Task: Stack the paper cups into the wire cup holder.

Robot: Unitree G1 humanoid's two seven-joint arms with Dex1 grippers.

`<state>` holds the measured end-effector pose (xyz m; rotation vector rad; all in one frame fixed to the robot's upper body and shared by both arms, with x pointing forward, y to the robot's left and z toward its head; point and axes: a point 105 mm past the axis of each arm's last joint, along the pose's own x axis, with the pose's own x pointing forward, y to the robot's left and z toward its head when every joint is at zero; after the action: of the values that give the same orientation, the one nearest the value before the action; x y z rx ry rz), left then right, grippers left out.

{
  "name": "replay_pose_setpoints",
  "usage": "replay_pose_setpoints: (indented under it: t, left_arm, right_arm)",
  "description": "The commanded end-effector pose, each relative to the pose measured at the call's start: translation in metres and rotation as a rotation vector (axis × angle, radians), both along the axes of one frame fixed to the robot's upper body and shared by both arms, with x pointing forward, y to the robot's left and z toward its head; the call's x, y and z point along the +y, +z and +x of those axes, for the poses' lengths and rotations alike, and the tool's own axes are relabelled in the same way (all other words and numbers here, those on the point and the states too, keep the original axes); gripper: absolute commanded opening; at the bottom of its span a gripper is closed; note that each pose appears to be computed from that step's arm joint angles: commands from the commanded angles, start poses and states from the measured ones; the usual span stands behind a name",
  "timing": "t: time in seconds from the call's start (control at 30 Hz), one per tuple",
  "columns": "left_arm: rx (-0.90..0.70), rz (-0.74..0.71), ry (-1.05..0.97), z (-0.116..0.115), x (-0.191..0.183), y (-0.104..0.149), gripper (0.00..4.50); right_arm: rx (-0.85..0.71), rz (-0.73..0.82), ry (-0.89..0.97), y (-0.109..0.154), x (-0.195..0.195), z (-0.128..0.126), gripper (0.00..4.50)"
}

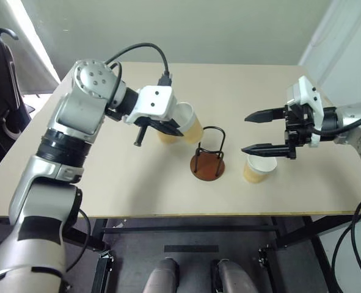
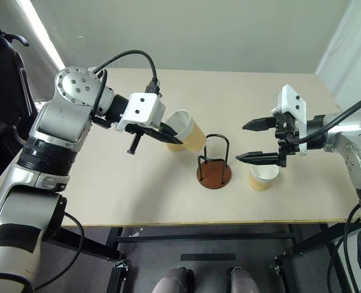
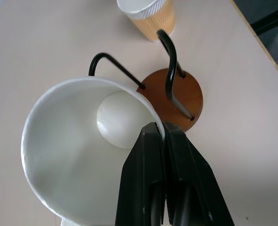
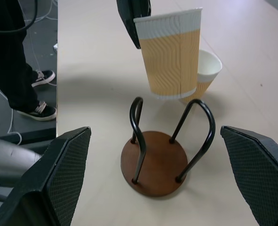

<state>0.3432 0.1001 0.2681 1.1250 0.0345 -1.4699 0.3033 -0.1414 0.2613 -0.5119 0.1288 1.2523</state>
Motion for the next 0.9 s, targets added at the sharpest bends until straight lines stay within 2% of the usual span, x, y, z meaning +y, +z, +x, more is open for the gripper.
replay_pose_setpoints:
  t: [0.03,0.6,0.9]
  left_arm:
    - [-0.049,-0.003,-0.033,-0.002,-0.004,0.016,0.04]
    - [-0.082,-0.043,-0.113,0.004,-0.038,0.021,0.04]
    - [-0.059,-0.033,-0.140,0.001,-0.043,0.015,0.04]
  right_arm:
    - [-0.074,-0.025,-0.009,0.015,-0.008,-0.006,4.50]
    - [-0.091,-0.046,-0.043,0.011,-0.013,-0.006,4.50]
    - [-0.088,-0.048,-0.046,0.009,-0.014,-0.006,4.50]
